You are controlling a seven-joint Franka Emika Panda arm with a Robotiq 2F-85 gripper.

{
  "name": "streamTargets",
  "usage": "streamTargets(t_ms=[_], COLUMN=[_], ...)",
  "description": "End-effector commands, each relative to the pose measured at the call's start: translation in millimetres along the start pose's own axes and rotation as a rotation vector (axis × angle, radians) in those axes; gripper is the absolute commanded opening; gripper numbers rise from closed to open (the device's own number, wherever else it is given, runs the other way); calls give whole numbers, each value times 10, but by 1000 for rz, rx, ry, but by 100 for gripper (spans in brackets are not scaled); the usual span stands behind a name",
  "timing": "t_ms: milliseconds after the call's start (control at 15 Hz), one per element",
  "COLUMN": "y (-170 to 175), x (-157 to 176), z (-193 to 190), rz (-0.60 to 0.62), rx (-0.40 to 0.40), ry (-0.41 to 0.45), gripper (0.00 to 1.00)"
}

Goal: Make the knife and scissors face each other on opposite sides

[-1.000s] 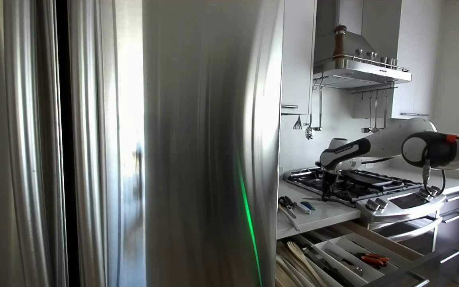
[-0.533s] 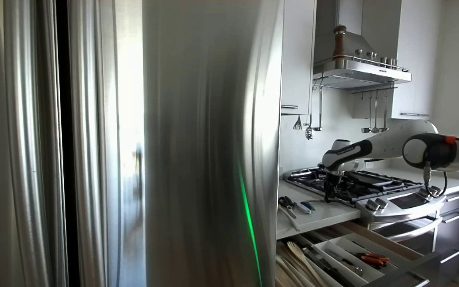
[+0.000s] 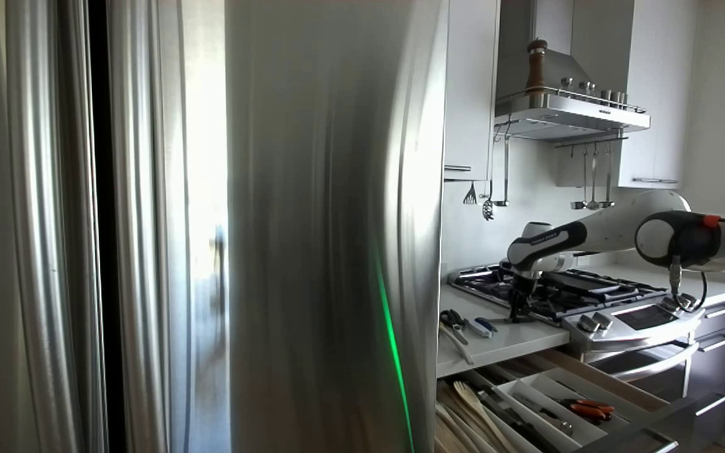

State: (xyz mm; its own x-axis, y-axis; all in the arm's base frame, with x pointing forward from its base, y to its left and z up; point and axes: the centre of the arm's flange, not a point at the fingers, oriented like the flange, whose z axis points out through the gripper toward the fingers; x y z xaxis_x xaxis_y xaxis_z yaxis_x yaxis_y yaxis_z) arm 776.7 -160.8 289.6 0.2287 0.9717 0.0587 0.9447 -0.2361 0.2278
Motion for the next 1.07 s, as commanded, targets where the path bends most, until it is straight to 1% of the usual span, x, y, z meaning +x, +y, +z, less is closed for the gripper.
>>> streamTargets(t_ms=[0, 533, 1000], y=[122, 180, 230], x=[-118, -265, -246], z=[66, 99, 114], rz=[-79, -94, -131], rx=[29, 58, 72], ry=[22, 38, 36], gripper=[5, 5, 5])
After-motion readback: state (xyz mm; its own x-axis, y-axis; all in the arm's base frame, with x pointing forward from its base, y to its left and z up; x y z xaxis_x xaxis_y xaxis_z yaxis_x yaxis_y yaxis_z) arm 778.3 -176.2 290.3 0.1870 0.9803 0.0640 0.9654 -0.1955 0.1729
